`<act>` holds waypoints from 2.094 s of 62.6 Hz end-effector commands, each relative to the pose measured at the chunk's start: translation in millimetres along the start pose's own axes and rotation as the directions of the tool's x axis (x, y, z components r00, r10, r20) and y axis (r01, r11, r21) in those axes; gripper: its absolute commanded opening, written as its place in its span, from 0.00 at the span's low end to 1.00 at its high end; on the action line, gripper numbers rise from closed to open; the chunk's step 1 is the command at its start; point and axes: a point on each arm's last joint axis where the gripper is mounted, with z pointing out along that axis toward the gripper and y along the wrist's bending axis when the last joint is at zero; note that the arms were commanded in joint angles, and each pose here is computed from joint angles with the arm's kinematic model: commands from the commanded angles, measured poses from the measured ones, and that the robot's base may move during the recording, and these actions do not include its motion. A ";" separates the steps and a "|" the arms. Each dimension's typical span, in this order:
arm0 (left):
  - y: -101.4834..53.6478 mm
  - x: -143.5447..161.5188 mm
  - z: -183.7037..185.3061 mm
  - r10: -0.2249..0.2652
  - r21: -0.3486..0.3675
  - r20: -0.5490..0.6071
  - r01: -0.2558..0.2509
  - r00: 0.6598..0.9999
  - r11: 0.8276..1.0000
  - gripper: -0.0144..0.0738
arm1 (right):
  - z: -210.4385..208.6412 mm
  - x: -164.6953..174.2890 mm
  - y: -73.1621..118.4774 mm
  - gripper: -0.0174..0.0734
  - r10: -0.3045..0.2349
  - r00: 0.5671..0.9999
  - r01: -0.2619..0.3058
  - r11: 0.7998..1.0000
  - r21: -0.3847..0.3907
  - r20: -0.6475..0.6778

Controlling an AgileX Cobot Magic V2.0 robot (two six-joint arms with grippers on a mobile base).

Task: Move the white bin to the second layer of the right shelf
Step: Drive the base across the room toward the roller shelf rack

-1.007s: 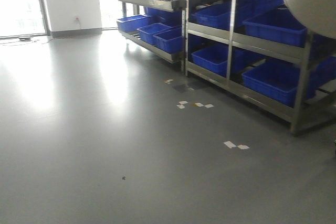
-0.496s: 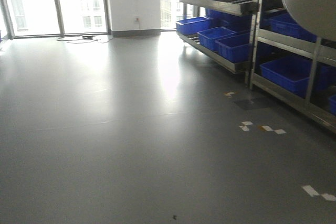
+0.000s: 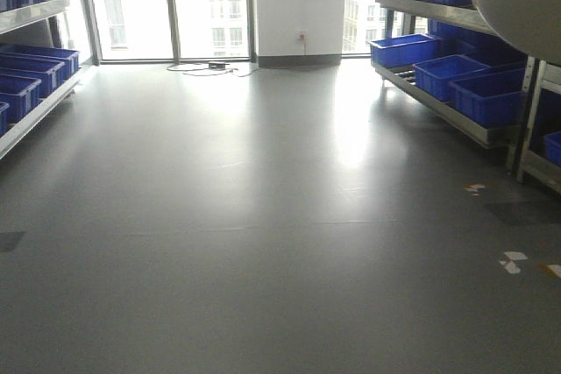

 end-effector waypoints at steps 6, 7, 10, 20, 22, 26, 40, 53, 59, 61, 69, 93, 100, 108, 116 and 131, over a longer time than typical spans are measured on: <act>0.2 4.0 0.3 -0.009 -0.004 0.062 0.009 0.998 1.000 0.26 | -5.6 -18.7 1.3 0.26 0.003 0.991 -0.001 1.000 -0.011 0.132; 0.2 4.0 0.3 -0.009 -0.004 0.062 0.009 0.998 1.000 0.26 | -5.6 -18.7 1.3 0.26 0.003 0.991 -0.001 1.000 -0.011 0.132; 0.2 4.0 0.3 -0.009 -0.004 0.062 0.009 0.998 1.000 0.26 | -5.6 -18.7 1.3 0.26 0.003 0.991 -0.001 1.000 -0.011 0.132; 0.2 4.0 0.3 -0.009 -0.004 0.062 0.009 0.998 1.000 0.26 | -5.6 -18.7 1.3 0.26 0.003 0.991 -0.001 1.000 -0.011 0.132; 0.2 4.0 0.3 -0.009 -0.004 0.062 0.009 0.998 1.000 0.26 | -5.6 -18.7 1.3 0.26 0.003 0.991 -0.001 1.000 -0.011 0.132; 0.2 4.0 0.3 -0.009 -0.004 0.062 0.009 0.998 1.000 0.26 | -5.6 -18.6 1.3 0.26 0.003 0.991 -0.001 1.000 -0.010 0.131; 0.2 4.0 0.3 -0.009 -0.004 0.062 0.009 0.998 1.000 0.26 | -5.6 -18.7 1.3 0.26 0.003 0.991 -0.001 1.000 -0.010 0.132; 0.2 4.0 0.3 -0.009 -0.004 0.062 0.009 0.998 1.000 0.26 | -5.6 -18.7 1.3 0.26 0.003 0.991 -0.001 1.000 -0.010 0.132; 0.2 4.0 0.3 -0.009 -0.004 0.062 0.009 0.998 1.000 0.26 | -5.6 -18.7 1.3 0.26 0.003 0.991 -0.001 1.000 -0.010 0.132; 0.2 4.0 0.3 -0.009 -0.004 0.062 0.009 0.998 1.000 0.26 | -5.6 -18.7 1.3 0.26 0.003 0.991 -0.001 1.000 -0.010 0.132; 0.2 4.0 0.3 -0.009 -0.004 0.062 0.009 0.998 1.000 0.26 | -5.6 -18.7 1.3 0.26 0.003 0.991 -0.001 1.000 -0.010 0.132; 0.2 4.0 0.3 -0.009 -0.004 0.062 0.009 0.998 1.000 0.26 | -5.3 -18.6 1.3 0.26 0.003 0.991 -0.001 1.000 -0.010 0.131; 0.2 4.0 0.3 -0.009 -0.004 0.062 0.009 0.998 1.000 0.26 | -5.3 -18.7 1.3 0.26 0.003 0.991 -0.001 1.000 -0.011 0.132; 0.2 4.0 0.3 -0.009 -0.004 0.062 0.009 0.998 1.000 0.26 | -5.1 -18.6 1.3 0.26 0.003 0.992 -0.001 1.000 -0.010 0.130; 0.2 4.0 0.3 -0.009 -0.004 0.062 0.009 0.998 1.000 0.26 | -5.1 -18.6 1.3 0.26 0.003 0.992 -0.001 1.000 -0.010 0.130; 0.2 4.0 0.3 -0.009 -0.004 0.062 0.009 0.998 1.000 0.26 | -5.1 -18.7 1.3 0.26 0.003 0.991 -0.001 1.000 -0.010 0.131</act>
